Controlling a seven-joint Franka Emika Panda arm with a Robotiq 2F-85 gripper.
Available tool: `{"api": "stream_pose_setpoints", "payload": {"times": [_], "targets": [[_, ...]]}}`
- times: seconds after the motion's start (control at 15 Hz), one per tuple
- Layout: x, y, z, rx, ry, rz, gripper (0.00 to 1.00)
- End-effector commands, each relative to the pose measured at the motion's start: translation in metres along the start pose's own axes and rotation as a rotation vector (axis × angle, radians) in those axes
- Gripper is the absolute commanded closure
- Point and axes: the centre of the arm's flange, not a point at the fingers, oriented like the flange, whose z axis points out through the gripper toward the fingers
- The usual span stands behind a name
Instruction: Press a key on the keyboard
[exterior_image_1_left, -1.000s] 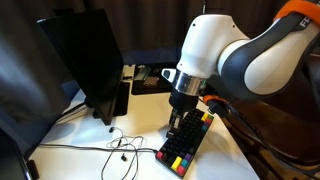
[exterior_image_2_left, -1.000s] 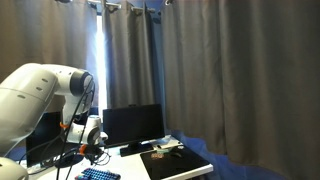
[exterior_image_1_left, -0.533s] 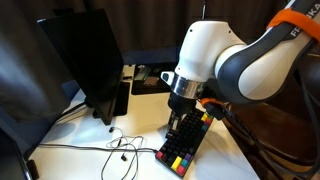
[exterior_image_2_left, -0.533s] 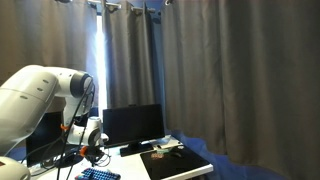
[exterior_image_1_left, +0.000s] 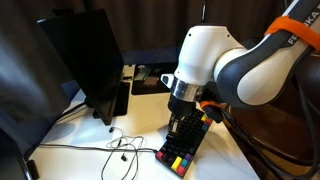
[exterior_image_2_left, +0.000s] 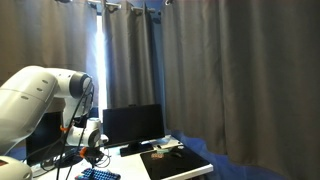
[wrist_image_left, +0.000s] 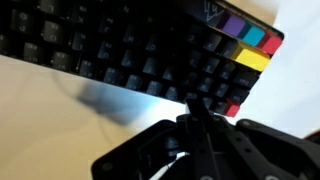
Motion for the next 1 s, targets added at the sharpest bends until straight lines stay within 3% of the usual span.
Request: {"api": "stream_pose_setpoints", "payload": {"times": [0.0, 0.93], "targets": [[0.006, -0.007, 0.009, -0.022, 0.012, 0.005, 1.0], [0.007, -0.011, 0.02, -0.049, 0.019, 0.009, 1.0]]}}
